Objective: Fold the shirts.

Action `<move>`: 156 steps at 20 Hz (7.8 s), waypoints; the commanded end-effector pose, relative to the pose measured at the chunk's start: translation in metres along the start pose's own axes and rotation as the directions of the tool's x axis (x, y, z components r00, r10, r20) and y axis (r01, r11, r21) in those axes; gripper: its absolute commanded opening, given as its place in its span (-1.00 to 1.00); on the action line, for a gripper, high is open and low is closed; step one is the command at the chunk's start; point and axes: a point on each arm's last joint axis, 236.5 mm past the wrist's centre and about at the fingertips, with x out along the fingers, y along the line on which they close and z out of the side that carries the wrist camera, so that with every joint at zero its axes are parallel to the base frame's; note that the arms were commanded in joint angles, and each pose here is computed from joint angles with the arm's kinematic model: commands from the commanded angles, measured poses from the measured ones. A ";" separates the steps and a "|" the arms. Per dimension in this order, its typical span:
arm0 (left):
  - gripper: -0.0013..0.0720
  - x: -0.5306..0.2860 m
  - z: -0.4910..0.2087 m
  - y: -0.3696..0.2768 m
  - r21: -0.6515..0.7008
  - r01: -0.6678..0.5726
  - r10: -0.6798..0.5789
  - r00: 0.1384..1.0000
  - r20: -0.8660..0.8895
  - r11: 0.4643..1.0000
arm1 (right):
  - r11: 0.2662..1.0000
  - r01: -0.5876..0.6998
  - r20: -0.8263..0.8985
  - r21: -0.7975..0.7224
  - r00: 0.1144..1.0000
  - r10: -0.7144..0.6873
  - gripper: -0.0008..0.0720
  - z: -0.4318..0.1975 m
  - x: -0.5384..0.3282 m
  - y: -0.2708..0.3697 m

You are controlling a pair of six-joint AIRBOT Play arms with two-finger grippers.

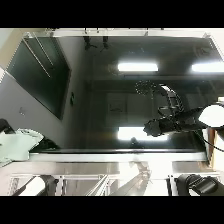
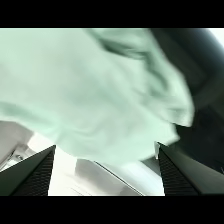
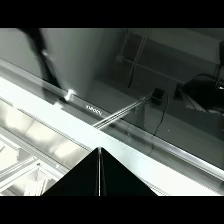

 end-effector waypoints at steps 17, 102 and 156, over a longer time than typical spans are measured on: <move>-0.90 0.005 0.046 -0.246 0.338 0.572 -0.584 0.808 -0.076 0.747 | 1.000 0.000 -0.001 0.000 1.000 0.000 -0.93 0.000 0.000 0.000; 0.98 -0.023 -0.087 -0.285 0.413 0.707 -0.485 0.700 -0.525 0.573 | 0.886 -0.064 0.332 0.458 0.938 -0.104 0.76 0.118 -0.048 -0.275; 0.03 -0.023 -0.024 -0.324 0.495 0.669 -0.567 0.739 -0.364 0.554 | 0.870 -0.197 0.542 0.451 0.835 -0.091 0.41 0.154 -0.068 -0.270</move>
